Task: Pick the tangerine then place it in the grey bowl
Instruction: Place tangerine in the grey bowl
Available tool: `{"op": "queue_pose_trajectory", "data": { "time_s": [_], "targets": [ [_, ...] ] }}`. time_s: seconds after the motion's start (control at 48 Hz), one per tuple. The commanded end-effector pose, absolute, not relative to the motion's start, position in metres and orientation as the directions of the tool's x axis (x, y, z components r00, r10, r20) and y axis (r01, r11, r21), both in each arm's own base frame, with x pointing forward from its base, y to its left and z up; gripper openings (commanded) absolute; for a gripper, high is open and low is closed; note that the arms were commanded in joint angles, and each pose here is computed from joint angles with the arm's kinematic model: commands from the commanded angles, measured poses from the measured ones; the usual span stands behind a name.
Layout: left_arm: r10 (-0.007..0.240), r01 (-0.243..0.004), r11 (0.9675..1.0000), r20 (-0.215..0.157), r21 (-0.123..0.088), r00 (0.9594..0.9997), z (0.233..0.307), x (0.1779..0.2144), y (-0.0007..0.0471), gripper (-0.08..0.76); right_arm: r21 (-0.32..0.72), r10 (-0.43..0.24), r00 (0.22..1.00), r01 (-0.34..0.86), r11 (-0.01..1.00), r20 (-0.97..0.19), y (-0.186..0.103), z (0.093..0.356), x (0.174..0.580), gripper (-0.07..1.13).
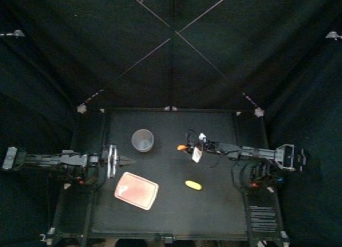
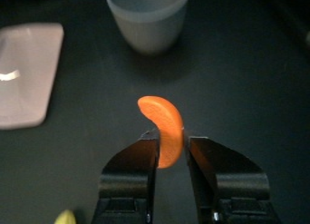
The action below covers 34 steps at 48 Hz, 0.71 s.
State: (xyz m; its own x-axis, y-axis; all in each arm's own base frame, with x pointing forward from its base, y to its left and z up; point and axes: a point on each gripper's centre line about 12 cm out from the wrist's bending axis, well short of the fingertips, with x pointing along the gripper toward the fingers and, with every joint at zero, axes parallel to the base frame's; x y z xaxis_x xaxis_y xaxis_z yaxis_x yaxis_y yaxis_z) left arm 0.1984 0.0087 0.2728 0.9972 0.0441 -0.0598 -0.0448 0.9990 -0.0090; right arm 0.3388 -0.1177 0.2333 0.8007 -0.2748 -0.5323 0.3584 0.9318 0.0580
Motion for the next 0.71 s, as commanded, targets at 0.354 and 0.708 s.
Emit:
{"op": "queue_pose_trajectory", "data": {
  "time_s": [0.354,0.708],
  "targets": [
    [0.052,-0.052,0.9986,-0.026,-0.004,0.9983,0.2799,0.2002,0.0103,0.151,0.03,-0.314,0.895,0.34,0.94,-0.318,-0.157,0.243,0.452,0.55],
    [0.058,-0.059,0.9983,-0.031,-0.006,0.9978,0.2735,0.1988,0.0115,0.151,0.018,-0.308,0.914,0.324,0.946,-0.264,-0.169,0.247,0.501,0.58]
  ]
}}
